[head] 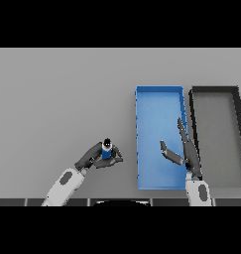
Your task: Pick up the blue pipe and place it into the blue bin.
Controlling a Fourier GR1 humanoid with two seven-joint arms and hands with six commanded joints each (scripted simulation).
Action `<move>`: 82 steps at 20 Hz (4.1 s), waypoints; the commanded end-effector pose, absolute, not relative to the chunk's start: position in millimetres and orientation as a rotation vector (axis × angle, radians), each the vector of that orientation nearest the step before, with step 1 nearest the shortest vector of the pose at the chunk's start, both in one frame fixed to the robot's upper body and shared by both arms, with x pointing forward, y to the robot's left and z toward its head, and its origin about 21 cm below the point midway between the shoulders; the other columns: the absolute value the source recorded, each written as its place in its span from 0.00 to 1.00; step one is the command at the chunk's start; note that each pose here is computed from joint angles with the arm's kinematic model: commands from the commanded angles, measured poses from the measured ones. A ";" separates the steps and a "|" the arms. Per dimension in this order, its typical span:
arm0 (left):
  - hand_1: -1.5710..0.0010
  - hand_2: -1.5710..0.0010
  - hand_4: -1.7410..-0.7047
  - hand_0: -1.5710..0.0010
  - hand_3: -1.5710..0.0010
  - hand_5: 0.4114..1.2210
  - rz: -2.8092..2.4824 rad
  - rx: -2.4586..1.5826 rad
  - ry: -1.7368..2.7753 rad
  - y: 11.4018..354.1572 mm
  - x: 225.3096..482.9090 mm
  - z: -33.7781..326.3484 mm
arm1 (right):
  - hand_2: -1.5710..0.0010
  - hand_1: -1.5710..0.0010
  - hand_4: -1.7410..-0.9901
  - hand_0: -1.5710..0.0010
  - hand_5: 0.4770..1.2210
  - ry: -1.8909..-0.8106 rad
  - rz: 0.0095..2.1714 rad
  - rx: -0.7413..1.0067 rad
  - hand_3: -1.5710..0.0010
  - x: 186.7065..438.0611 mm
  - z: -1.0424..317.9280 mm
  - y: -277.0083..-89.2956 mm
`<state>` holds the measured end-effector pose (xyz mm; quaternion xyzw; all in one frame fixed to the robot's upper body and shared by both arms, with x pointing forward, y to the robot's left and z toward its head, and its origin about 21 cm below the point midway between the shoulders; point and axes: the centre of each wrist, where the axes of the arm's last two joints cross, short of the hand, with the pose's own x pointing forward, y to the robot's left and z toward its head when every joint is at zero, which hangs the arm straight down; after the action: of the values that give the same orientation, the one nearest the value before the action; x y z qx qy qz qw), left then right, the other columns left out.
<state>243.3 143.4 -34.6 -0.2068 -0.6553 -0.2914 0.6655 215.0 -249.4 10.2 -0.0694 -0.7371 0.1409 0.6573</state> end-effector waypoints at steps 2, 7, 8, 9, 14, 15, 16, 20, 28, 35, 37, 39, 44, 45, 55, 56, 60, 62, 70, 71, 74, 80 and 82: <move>0.17 0.15 0.20 0.20 0.15 0.87 -0.672 -0.447 -1.501 140.7 239.7 -36.4 | 1.00 1.00 0.69 1.00 0.23 -1.666 0.317 -0.160 1.00 217.3 11.1 -250.9; 0.06 0.05 0.25 0.07 0.05 0.96 -0.656 -0.451 -1.609 129.8 242.2 -19.9 | 1.00 1.00 0.70 1.00 0.20 -1.664 0.313 -0.149 1.00 217.6 11.6 -250.4; 0.04 0.04 0.26 0.05 0.04 0.97 -0.653 -0.457 -1.631 129.0 242.2 -16.9 | 1.00 1.00 0.69 1.00 0.21 -1.662 0.302 -0.141 1.00 220.3 13.4 -249.2; 0.04 0.03 0.26 0.04 0.03 0.97 -0.640 -0.477 -1.664 126.4 245.6 -11.8 | 1.00 1.00 0.68 1.00 0.21 -1.667 0.302 -0.142 1.00 218.4 13.1 -250.1; 0.01 0.01 0.27 0.01 0.01 0.99 -0.664 -0.548 -1.736 115.4 253.2 26.8 | 1.00 1.00 0.73 1.00 0.22 -1.666 0.338 -0.180 1.00 219.9 14.4 -249.9; 0.01 0.01 0.27 0.01 0.01 0.99 -0.677 -0.565 -1.756 114.7 251.4 31.1 | 1.00 1.00 0.74 1.00 0.22 -1.673 0.344 -0.183 1.00 217.4 14.5 -251.0; 0.01 0.01 0.27 0.01 0.01 0.99 -0.686 -0.572 -1.761 110.8 252.4 38.4 | 1.00 1.00 0.75 1.00 0.22 -1.666 0.350 -0.177 1.00 215.1 13.2 -251.2; 0.00 0.00 0.26 0.00 0.00 1.00 -0.727 -0.554 -1.740 105.4 253.8 48.5 | 1.00 1.00 0.78 1.00 0.22 -1.666 0.341 -0.185 1.00 216.0 12.5 -253.3; 0.00 0.00 0.26 0.00 0.00 1.00 -0.736 -0.554 -1.725 107.1 250.9 45.8 | 1.00 1.00 0.73 1.00 0.22 -1.651 0.166 -0.422 1.00 147.6 8.8 -225.7; 0.00 0.00 0.26 0.00 0.00 1.00 -0.745 -0.583 -1.734 102.1 250.0 49.2 | 0.92 0.98 0.70 1.00 0.17 -1.735 0.179 -0.037 1.00 147.4 58.9 -231.6; 0.00 0.00 0.26 0.00 0.00 1.00 -0.750 -0.585 -1.733 102.9 250.0 48.0 | 0.92 0.99 0.68 1.00 0.15 -1.679 0.267 0.068 1.00 158.9 71.9 -231.2; 0.00 0.00 0.26 0.00 0.00 1.00 -0.752 -0.585 -1.729 103.4 249.5 49.7 | 0.93 0.99 0.66 1.00 0.12 -1.675 0.363 0.146 1.00 170.1 90.0 -227.7; 0.00 0.00 0.26 0.00 0.00 1.00 -0.775 -0.560 -1.729 100.9 254.5 52.6 | 0.96 1.00 0.60 1.00 0.11 -1.672 0.610 0.202 1.00 198.3 130.5 -201.8; 0.00 0.00 0.26 0.00 0.00 1.00 -0.783 -0.560 -1.730 101.4 252.5 51.3 | 0.97 1.00 0.59 1.00 0.11 -1.677 0.645 0.222 1.00 201.3 135.3 -193.5; 0.00 0.00 0.26 0.00 0.00 1.00 -0.766 -0.621 -1.700 104.0 259.1 53.1 | 0.96 0.99 0.69 0.99 0.08 -1.733 0.895 0.377 1.00 226.5 177.6 -138.8; 0.00 0.00 0.26 0.00 0.00 1.00 -0.774 -0.607 -1.697 101.4 259.5 50.7 | 0.95 0.99 0.71 0.99 0.08 -1.724 0.921 0.383 1.00 229.0 182.8 -135.5; 0.00 0.00 0.26 0.00 0.00 1.00 -0.784 -0.579 -1.709 106.0 255.8 47.2 | 0.93 0.96 0.73 0.98 0.04 -1.677 0.969 0.372 0.99 246.9 186.3 -122.0; 0.00 0.00 0.27 0.00 0.00 1.00 -0.793 -0.552 -1.686 105.7 258.6 47.5 | 0.83 0.86 0.68 0.89 0.01 -1.666 1.000 0.389 0.92 249.1 188.5 -114.8; 0.00 0.00 0.05 0.00 0.02 1.00 -0.748 -0.607 -1.675 106.4 258.4 51.2 | 0.17 0.18 0.18 0.18 0.39 -1.660 0.968 0.500 0.30 252.7 182.4 -95.0; 0.00 0.00 0.04 0.00 0.04 1.00 -0.745 -0.627 -1.685 104.9 258.2 50.3 | 0.14 0.14 0.15 0.14 0.51 -1.666 0.973 0.514 0.24 250.0 180.8 -93.7; 0.00 0.00 0.02 0.00 0.08 1.00 -0.736 -0.634 -1.688 107.0 257.6 49.9 | 0.07 0.07 0.08 0.07 0.75 -1.673 0.995 0.489 0.14 250.1 180.6 -91.1; 0.00 0.00 0.01 0.00 0.09 1.00 -0.747 -0.598 -1.695 107.4 257.0 53.5 | 0.02 0.02 0.02 0.02 0.93 -1.736 0.950 0.518 0.04 246.4 173.1 -88.1; 0.00 0.00 0.02 0.00 0.07 1.00 -0.748 -0.560 -1.748 108.1 255.3 53.4 | 0.01 0.01 0.01 0.01 0.96 -1.746 0.947 0.498 0.02 246.0 178.0 -88.5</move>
<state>255.4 108.3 53.5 -0.2376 -0.7387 -0.3146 0.5467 245.9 -88.3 177.8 0.2089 -0.7266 0.3963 0.5209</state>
